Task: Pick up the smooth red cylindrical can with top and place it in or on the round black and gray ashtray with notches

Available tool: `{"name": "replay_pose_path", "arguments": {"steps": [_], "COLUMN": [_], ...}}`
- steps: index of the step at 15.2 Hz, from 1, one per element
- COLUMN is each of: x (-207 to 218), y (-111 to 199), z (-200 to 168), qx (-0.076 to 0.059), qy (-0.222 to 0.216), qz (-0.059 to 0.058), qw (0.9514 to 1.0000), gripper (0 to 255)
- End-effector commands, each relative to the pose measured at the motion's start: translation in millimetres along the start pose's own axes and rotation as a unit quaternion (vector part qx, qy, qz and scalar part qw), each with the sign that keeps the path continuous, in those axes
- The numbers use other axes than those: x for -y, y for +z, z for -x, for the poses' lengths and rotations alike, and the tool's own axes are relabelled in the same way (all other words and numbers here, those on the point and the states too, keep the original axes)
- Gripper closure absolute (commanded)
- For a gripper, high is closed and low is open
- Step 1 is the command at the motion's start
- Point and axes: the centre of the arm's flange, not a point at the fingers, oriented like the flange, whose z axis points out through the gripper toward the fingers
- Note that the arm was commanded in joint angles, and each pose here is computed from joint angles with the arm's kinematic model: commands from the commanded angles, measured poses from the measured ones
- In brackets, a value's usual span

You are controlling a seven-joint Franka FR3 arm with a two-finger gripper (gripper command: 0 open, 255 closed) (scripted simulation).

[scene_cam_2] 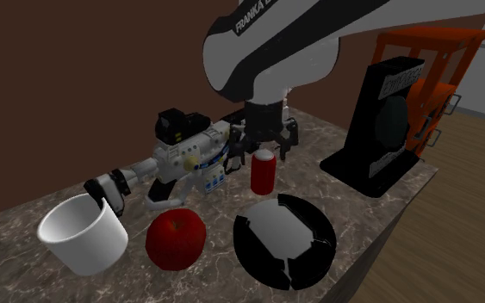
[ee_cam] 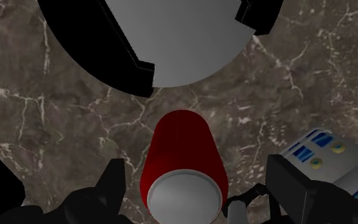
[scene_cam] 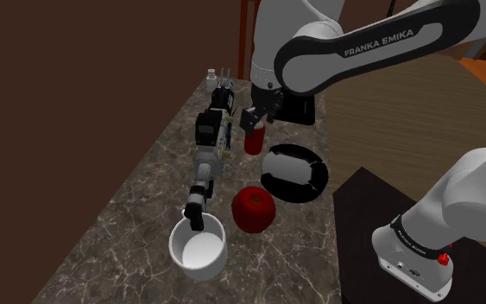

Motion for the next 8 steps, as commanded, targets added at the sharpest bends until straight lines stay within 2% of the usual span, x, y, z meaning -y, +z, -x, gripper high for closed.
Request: {"name": "replay_pose_path", "arguments": {"steps": [1,3,8], "x": [0.1,0.0,0.0], "y": [11.0,24.6,24.6], "z": [1.2,1.2,1.2], "qx": [0.000,0.000,0.000], "qy": [0.000,0.000,0.000], "qz": [0.000,0.000,0.000], "qw": [1.0000,1.0000,1.0000], "gripper": [0,0,0]}}
